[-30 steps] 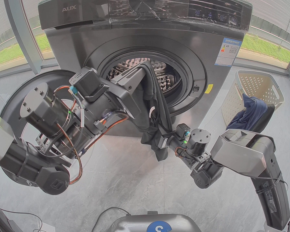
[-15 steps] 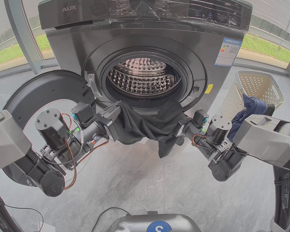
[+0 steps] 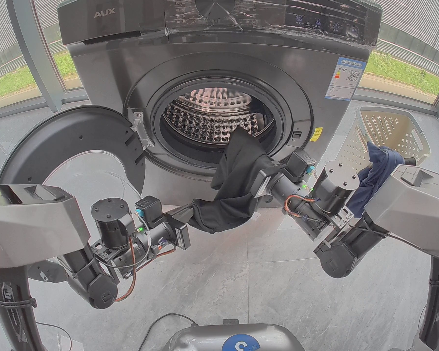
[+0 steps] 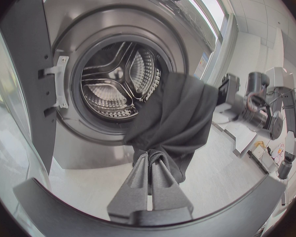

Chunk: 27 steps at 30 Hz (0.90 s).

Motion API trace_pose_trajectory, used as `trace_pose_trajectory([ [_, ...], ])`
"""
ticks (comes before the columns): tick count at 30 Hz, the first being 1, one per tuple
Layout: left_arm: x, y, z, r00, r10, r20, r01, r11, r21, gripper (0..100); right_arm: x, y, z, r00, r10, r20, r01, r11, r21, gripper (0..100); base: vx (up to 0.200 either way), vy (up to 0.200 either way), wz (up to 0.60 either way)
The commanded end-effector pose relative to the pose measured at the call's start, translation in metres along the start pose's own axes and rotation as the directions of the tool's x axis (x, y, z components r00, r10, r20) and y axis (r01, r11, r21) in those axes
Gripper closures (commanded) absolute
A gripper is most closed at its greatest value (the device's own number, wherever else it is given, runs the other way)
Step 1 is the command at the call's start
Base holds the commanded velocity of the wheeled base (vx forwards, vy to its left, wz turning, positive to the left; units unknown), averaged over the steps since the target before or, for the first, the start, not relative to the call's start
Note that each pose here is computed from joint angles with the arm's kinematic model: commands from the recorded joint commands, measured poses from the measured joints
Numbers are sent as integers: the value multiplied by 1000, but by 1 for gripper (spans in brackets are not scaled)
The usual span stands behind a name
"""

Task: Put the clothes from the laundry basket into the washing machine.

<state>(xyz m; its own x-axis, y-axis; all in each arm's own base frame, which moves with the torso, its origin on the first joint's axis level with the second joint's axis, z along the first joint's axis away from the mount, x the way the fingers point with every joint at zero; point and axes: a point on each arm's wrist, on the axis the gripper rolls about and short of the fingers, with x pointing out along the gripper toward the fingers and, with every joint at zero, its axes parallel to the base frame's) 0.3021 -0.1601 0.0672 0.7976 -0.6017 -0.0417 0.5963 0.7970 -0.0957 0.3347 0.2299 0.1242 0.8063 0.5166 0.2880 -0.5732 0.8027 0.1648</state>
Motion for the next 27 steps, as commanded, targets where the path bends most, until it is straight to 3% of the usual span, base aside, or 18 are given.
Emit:
trace_pose_trajectory([
  [1, 2, 2, -17, 999, 2, -54, -2, 1000, -9, 100, 5, 9, 17, 998, 22, 65, -22, 1000, 6, 100, 0, 0, 0],
  [11, 4, 3, -25, 997, -1, -75, 0, 1000, -10, 100, 5, 12, 23, 996, 27, 81, -27, 1000, 6, 100, 0, 0, 0],
  [12, 4, 3, -25, 997, -1, -75, 0, 1000, -12, 0, 5, 12, 23, 996, 27, 81, -27, 1000, 6, 100, 0, 0, 0],
  [22, -7, -3, -36, 990, -15, -138, 14, 1000, -10, 0, 6, 11, 18, 997, 25, 71, -26, 1000, 7, 100, 0, 0, 0],
  [27, -23, -14, -56, 964, -93, -249, 103, 994, 26, 0, 7, 12, 18, 997, 27, 74, -28, 1000, 8, 100, 0, 0, 0],
])
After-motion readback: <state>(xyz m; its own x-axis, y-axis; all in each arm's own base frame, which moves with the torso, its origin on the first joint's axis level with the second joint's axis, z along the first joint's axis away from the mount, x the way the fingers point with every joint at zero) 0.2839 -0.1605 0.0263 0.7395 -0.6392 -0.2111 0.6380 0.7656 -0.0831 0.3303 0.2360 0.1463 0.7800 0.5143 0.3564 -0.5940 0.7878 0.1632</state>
